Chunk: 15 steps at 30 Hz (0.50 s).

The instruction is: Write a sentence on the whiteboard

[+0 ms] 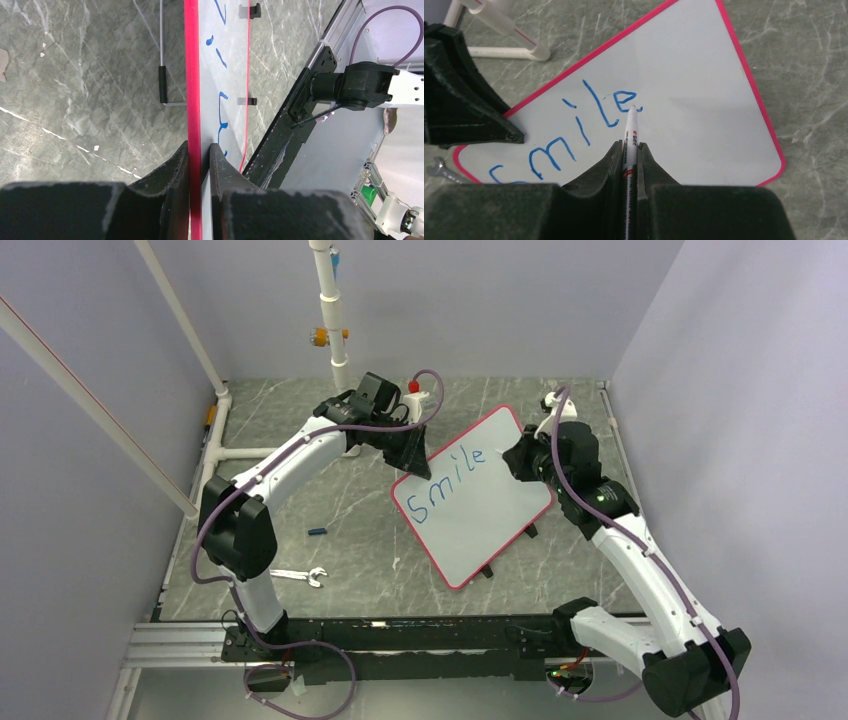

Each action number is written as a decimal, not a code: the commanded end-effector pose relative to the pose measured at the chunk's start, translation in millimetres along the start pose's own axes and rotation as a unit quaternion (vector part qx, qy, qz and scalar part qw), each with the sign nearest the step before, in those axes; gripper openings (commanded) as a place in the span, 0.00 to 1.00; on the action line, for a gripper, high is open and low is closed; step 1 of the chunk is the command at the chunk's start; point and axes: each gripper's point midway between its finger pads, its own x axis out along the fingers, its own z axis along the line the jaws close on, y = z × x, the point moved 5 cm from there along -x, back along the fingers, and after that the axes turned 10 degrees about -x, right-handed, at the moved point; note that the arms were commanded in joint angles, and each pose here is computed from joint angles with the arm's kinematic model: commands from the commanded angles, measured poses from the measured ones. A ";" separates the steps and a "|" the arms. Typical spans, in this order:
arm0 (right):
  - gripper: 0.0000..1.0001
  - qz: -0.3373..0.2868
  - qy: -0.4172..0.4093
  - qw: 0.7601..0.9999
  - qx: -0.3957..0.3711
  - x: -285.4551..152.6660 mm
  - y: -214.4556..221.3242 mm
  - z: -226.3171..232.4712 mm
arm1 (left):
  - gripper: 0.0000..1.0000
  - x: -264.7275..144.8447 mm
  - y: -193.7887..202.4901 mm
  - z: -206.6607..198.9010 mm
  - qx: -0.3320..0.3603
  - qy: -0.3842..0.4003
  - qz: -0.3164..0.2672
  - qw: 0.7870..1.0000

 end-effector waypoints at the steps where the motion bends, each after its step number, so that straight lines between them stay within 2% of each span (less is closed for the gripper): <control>1: 0.00 -0.007 -0.033 0.999 0.009 -14.4 -3.9 8.7 | 0.00 -13.8 -19.1 -10.4 0.061 -0.010 -0.051 0.997; 15: 0.00 0.027 -0.103 0.994 0.002 -23.3 11.2 25.4 | 0.00 -6.7 -14.7 -18.5 0.059 -0.038 -0.031 0.997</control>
